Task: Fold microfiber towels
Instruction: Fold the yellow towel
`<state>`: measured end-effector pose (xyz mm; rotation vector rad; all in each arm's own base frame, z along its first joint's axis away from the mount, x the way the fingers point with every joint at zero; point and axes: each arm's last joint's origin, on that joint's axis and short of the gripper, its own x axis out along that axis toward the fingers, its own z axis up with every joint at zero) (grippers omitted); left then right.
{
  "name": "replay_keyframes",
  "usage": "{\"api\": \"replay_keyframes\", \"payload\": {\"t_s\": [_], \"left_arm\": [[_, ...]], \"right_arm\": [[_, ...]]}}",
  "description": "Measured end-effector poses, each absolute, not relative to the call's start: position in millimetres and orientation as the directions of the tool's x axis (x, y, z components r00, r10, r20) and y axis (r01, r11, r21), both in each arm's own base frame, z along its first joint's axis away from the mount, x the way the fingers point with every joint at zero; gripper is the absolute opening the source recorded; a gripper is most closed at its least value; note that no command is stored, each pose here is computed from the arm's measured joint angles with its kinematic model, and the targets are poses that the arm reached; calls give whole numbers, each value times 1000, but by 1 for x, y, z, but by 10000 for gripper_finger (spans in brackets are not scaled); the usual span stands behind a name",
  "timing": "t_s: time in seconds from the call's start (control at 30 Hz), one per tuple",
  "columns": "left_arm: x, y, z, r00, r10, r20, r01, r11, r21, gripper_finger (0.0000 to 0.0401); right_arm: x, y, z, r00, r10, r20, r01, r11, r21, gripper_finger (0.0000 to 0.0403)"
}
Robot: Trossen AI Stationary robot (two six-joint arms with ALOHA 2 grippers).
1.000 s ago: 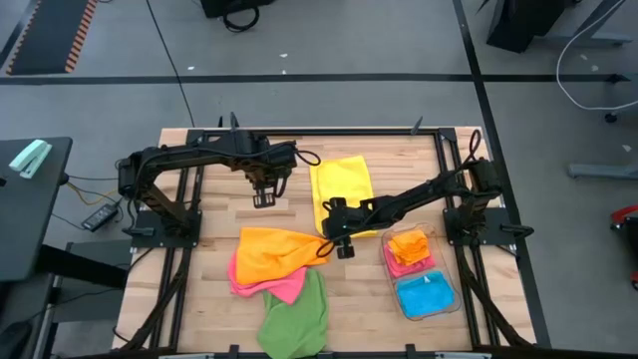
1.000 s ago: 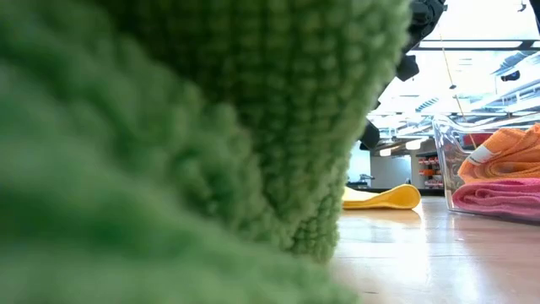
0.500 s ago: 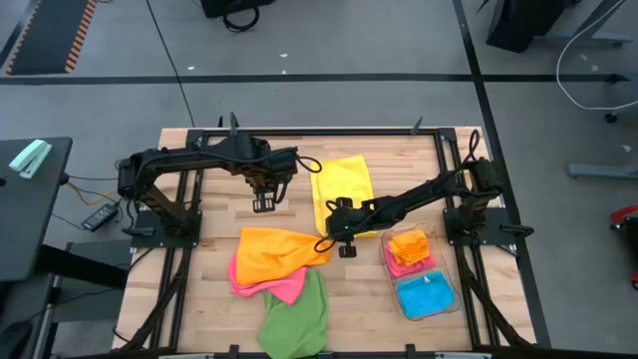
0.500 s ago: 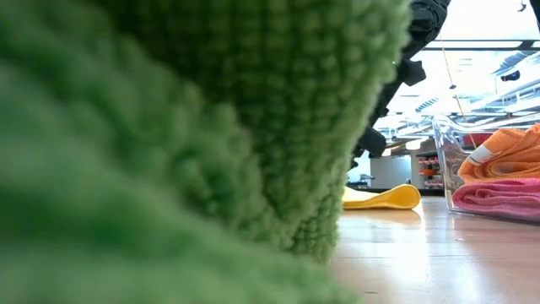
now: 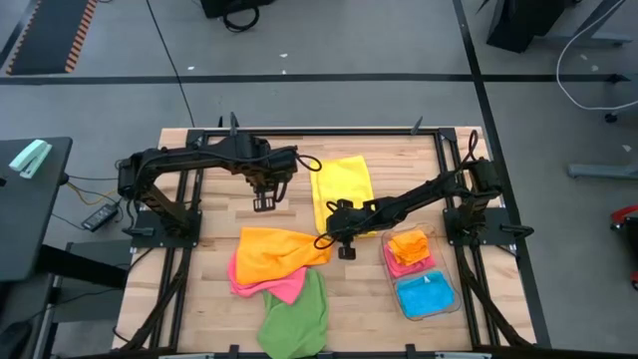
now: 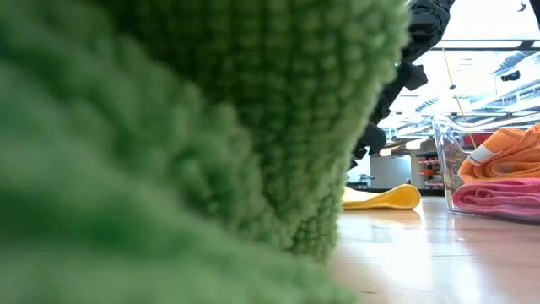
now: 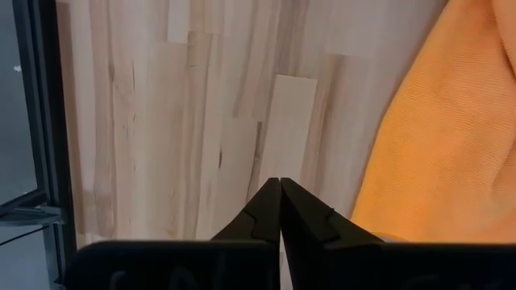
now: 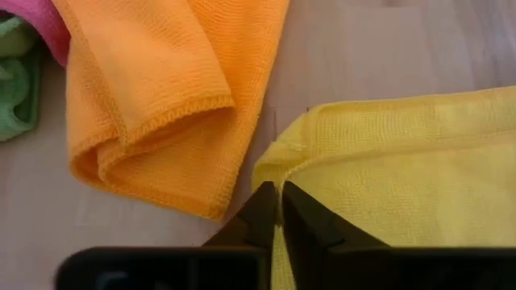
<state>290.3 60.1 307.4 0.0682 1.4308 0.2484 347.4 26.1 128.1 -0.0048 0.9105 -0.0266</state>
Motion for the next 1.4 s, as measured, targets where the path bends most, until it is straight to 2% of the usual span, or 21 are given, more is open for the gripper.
{"api": "replay_keyframes", "payload": {"t_s": [0.13,0.43,0.53,0.77,0.83,1.13,1.4], "left_arm": [[290,60,307,119,210,-970,-130,972,195,18],[290,60,307,118,210,-971,-129,972,195,19],[290,60,307,118,210,-971,-123,973,196,13],[290,60,307,116,210,-971,-124,973,195,23],[290,60,307,117,210,-971,-124,973,196,24],[290,60,307,116,210,-971,-122,973,196,13],[290,60,307,116,210,-971,-123,973,196,28]], "right_arm": [[348,24,129,619,-26,-785,28,1000,-11,7],[362,19,156,685,32,-728,6,999,50,4],[365,19,163,669,32,-743,-5,999,39,3],[379,19,182,735,0,-678,10,1000,10,2],[383,18,175,752,-6,-659,3,1000,-5,2],[392,18,124,683,29,-730,-19,1000,22,13],[392,19,118,673,66,-737,-39,998,55,40]]}}
